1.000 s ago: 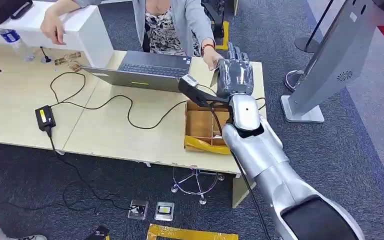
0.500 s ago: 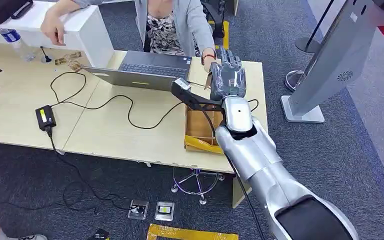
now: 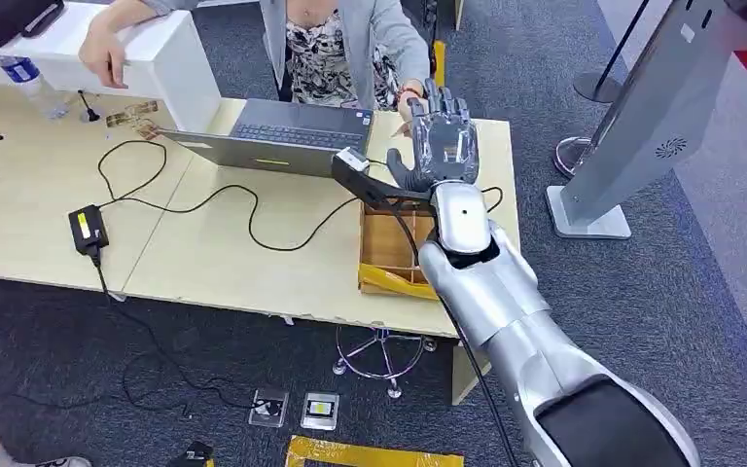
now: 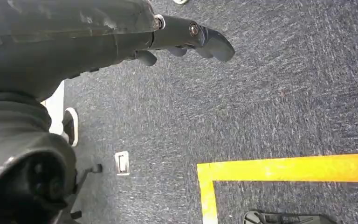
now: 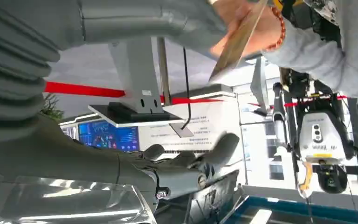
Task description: Pass the card to the sensor for recognition and then transmit it.
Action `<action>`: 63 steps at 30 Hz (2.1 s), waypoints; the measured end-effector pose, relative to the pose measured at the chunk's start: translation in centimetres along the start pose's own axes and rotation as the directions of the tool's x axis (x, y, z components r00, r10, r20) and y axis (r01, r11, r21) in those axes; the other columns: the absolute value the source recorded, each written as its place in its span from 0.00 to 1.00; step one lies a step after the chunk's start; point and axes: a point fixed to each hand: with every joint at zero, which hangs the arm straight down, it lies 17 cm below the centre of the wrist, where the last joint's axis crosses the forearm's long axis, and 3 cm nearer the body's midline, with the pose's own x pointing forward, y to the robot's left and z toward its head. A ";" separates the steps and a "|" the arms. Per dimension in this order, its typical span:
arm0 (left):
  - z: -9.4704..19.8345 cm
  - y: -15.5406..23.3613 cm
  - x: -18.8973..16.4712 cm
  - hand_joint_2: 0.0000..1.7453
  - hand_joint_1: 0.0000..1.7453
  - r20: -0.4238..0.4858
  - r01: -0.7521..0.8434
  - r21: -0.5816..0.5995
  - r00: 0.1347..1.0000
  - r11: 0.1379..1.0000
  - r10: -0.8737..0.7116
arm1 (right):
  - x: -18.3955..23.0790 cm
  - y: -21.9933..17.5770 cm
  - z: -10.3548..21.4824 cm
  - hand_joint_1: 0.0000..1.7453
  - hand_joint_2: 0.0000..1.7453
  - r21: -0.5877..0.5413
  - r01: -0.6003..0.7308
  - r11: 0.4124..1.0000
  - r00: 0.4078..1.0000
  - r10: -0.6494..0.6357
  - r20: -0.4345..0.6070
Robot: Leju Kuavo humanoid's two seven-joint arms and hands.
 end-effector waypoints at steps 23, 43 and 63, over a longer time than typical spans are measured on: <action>0.1 -0.8 -2.2 0.00 0.00 -0.027 -0.036 0.003 0.999 0.999 0.036 | -13.6 3.4 3.4 0.00 0.00 -0.011 0.358 0.934 0.916 -0.353 -0.192; 0.2 -0.9 -2.8 0.00 0.00 -0.033 -0.056 0.002 0.998 0.998 0.056 | -49.9 2.7 26.4 0.00 0.00 -0.236 0.342 0.909 0.476 -0.385 -0.791; 0.3 -1.7 -3.2 0.00 0.00 -0.065 -0.087 -0.015 0.994 0.996 0.086 | -41.8 26.3 76.3 0.00 0.00 -0.418 0.164 0.893 -0.539 -0.274 -0.797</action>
